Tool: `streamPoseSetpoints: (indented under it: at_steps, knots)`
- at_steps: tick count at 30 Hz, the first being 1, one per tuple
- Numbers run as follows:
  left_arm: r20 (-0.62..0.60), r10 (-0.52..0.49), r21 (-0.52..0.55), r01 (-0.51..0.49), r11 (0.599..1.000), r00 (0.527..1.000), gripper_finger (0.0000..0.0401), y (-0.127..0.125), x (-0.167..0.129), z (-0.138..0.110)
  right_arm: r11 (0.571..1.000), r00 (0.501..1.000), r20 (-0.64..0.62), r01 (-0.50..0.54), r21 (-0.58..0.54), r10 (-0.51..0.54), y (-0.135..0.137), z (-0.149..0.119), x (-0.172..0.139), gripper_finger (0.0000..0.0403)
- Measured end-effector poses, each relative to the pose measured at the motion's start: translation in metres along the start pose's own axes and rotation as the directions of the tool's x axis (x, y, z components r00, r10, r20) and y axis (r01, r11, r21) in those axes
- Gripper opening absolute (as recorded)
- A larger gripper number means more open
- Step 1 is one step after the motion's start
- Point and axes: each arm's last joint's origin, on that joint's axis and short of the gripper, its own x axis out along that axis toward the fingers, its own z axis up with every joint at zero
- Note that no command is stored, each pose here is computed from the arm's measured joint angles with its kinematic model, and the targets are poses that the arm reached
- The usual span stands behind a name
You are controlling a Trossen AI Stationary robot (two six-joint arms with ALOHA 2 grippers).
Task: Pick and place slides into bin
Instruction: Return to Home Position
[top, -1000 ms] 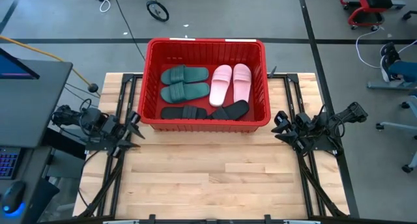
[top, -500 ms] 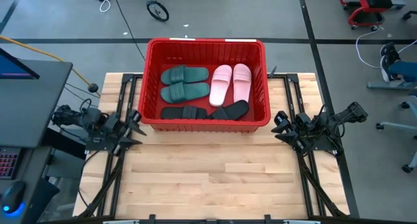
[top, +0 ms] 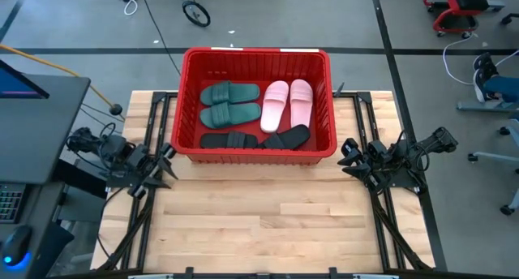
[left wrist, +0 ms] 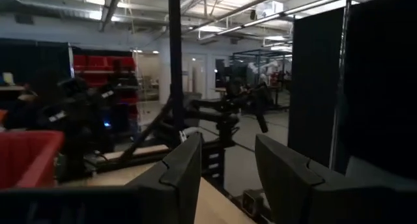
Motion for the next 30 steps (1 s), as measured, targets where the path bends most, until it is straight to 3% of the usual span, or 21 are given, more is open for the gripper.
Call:
streamPoseSetpoints:
  at_steps: [5, 10, 16, 25, 30]
  knots:
    - [-0.01, -0.026, -0.052, 0.026, 0.998, 1.0, 0.0158, -0.002, 0.001, -0.003, 1.0, 1.0, 0.0, 0.0, 0.0, 0.0, 0.0, 0.0, 0.0, 0.0129]
    - [0.017, -0.135, -0.042, 0.136, 0.99, 0.991, 0.0153, -0.005, 0.004, -0.027, 1.0, 1.0, 0.0, 0.001, 0.0, -0.001, 0.0, 0.0, 0.0, 0.0129]
    - [0.055, -0.135, -0.07, 0.139, 0.988, 0.989, 0.0146, -0.004, 0.005, -0.043, 1.0, 1.0, 0.0, 0.0, 0.0, 0.0, 0.0, 0.0, 0.0, 0.0129]
    - [-0.015, -0.134, -0.135, 0.131, 0.982, 0.991, 0.0151, -0.004, 0.005, -0.054, 1.0, 1.0, 0.0, 0.0, 0.0, 0.0, 0.0, 0.0, 0.0, 0.0129]
    - [-0.126, -0.13, -0.156, 0.11, 0.982, 0.983, 0.0157, -0.003, 0.004, -0.065, 1.0, 1.0, -0.001, 0.001, 0.0, -0.001, 0.0, 0.0, 0.0, 0.0129]
